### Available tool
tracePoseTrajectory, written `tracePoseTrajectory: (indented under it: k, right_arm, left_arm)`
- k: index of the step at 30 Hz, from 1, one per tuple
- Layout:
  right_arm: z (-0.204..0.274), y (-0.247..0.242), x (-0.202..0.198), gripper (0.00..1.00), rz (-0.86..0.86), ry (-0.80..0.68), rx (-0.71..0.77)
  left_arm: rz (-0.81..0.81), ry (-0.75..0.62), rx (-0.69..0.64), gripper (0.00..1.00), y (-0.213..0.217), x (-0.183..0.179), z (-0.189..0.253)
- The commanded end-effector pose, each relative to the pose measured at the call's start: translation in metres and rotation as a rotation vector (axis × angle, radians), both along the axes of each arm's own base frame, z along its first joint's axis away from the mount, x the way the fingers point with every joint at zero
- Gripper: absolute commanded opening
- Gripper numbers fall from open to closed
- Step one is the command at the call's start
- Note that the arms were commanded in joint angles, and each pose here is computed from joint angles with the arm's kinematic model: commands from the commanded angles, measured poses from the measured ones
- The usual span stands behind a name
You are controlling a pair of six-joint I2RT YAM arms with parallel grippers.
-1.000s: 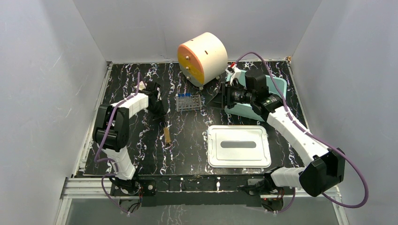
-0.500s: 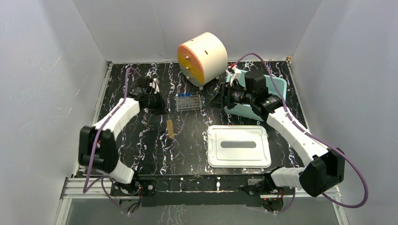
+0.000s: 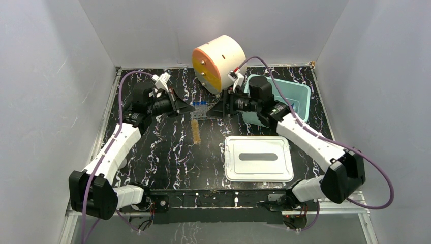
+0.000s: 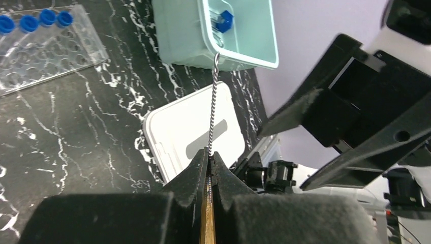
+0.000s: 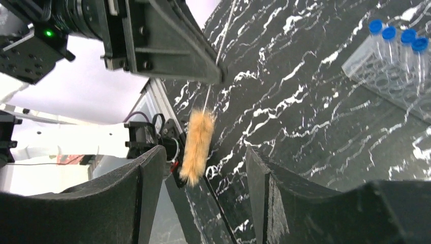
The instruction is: Organize the chemistry lab equipment
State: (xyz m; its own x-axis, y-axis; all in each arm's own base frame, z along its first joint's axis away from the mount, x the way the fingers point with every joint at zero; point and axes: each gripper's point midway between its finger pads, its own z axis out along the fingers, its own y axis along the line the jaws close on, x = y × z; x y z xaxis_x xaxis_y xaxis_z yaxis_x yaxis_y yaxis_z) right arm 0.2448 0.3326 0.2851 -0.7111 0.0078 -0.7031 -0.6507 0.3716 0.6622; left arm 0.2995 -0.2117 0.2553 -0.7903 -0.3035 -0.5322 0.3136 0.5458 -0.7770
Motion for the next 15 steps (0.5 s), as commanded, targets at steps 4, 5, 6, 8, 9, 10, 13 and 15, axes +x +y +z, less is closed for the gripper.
tracePoseTrajectory:
  k: [4,5,6,8,9,10,13,15]
  right_arm:
    - [0.056,0.042,0.018,0.67,0.002,-0.099,0.135]
    - [0.054,0.045,0.018,0.67,0.003,-0.097,0.129]
    - [0.051,0.048,0.019,0.66,0.004,-0.093,0.123]
    - [0.047,0.053,0.017,0.58,0.014,-0.086,0.123]
    - [0.045,0.056,0.016,0.54,0.018,-0.08,0.126]
    - [0.044,0.059,0.015,0.5,0.024,-0.079,0.131]
    - [0.044,0.067,0.01,0.46,0.043,-0.087,0.146]
    - [0.044,0.07,0.011,0.46,0.037,-0.09,0.145]
  left_arm:
    - [-0.111,-0.09,-0.149,0.0,-0.015,-0.02,0.047]
    - [-0.111,-0.093,-0.157,0.0,-0.015,-0.021,0.05]
    - [-0.111,-0.097,-0.163,0.0,-0.015,-0.022,0.053]
    - [-0.111,-0.1,-0.177,0.0,-0.015,-0.023,0.057]
    - [-0.111,-0.1,-0.184,0.0,-0.015,-0.024,0.058]
    - [-0.112,-0.098,-0.19,0.0,-0.016,-0.025,0.059]
    - [-0.119,-0.1,-0.199,0.0,-0.016,-0.027,0.061]
    - [-0.122,-0.105,-0.201,0.0,-0.017,-0.027,0.063]
